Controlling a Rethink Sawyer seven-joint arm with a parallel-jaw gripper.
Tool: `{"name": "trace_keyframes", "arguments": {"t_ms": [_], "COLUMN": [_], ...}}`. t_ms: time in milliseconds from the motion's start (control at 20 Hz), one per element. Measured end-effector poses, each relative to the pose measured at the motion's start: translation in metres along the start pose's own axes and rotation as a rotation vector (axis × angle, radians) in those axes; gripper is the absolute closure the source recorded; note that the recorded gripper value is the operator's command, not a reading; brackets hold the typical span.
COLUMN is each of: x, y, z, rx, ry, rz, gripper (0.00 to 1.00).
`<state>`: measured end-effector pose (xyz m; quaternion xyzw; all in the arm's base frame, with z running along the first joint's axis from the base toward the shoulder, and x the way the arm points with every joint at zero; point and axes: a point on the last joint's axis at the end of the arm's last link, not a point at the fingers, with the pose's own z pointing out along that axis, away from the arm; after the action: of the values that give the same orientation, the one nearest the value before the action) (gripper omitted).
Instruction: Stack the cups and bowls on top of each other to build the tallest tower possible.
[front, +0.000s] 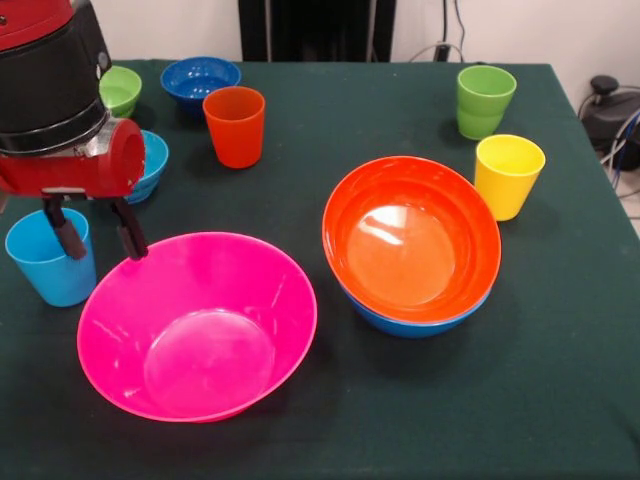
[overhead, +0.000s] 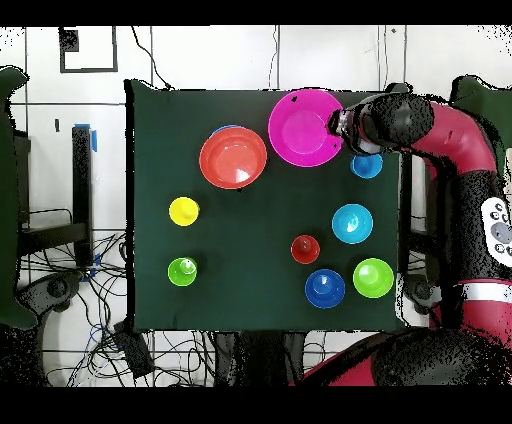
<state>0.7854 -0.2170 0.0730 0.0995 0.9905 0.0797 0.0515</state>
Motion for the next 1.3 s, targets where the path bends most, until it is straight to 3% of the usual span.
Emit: {"name": "trace_keyframes", "arguments": {"t_ms": [250,450,900,1300], "x": [-0.01,-0.013,-0.009,0.0], "y": [0.008,0.02,0.038,0.036], "z": [0.002,0.005,0.014,0.036], "rx": [0.028,0.027,0.018,-0.064], "ry": [-0.11,-0.151,-0.148,-0.112], "rz": [-0.035,-0.054,-0.076,-0.008], "gripper": [0.0,0.0,0.0,0.0]}}
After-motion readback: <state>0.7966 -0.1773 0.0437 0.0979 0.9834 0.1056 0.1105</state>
